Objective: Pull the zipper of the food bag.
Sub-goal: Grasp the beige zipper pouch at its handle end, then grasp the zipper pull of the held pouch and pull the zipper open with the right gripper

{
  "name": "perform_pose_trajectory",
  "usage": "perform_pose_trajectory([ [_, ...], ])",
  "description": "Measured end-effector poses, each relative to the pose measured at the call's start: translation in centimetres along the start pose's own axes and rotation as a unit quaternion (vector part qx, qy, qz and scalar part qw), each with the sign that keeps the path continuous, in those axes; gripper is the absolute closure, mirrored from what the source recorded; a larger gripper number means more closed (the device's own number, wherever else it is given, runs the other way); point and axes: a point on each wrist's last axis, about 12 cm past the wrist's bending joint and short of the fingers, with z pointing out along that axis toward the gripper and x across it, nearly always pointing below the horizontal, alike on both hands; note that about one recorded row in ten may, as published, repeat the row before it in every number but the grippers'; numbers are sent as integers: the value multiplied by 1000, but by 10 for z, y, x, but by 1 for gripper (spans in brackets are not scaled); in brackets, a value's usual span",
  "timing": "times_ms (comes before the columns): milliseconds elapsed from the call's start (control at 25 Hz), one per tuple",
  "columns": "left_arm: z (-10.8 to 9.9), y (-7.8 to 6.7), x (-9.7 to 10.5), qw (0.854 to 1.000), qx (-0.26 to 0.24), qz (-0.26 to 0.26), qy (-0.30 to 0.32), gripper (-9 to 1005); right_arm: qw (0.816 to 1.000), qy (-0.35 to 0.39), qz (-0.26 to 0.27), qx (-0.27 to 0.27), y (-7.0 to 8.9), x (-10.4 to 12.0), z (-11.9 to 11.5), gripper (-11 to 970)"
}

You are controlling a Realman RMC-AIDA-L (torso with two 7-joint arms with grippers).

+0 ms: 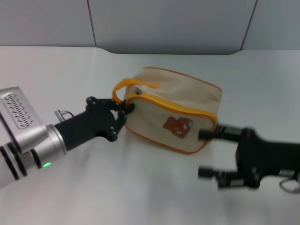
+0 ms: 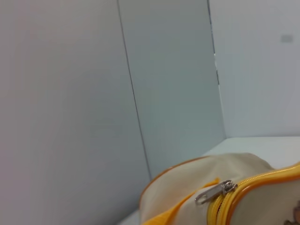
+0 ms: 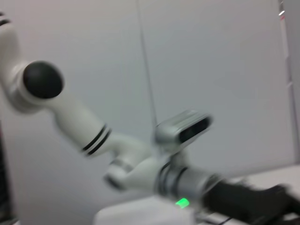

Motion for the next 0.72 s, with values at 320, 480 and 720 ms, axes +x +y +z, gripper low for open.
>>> perform_pose_trajectory([
  [320,-9,20,-20,994,7,99,-39,916,943,-201,-61,260,-16,-2,-32,116],
  [480,-9,25,-30,989,22,136,-55,917,899,-199,-190,341,-15,9,-10,116],
  [720,-6,25,-43,980,58,173,-78,919,826,-58,-409,383,-5,31,55,116],
])
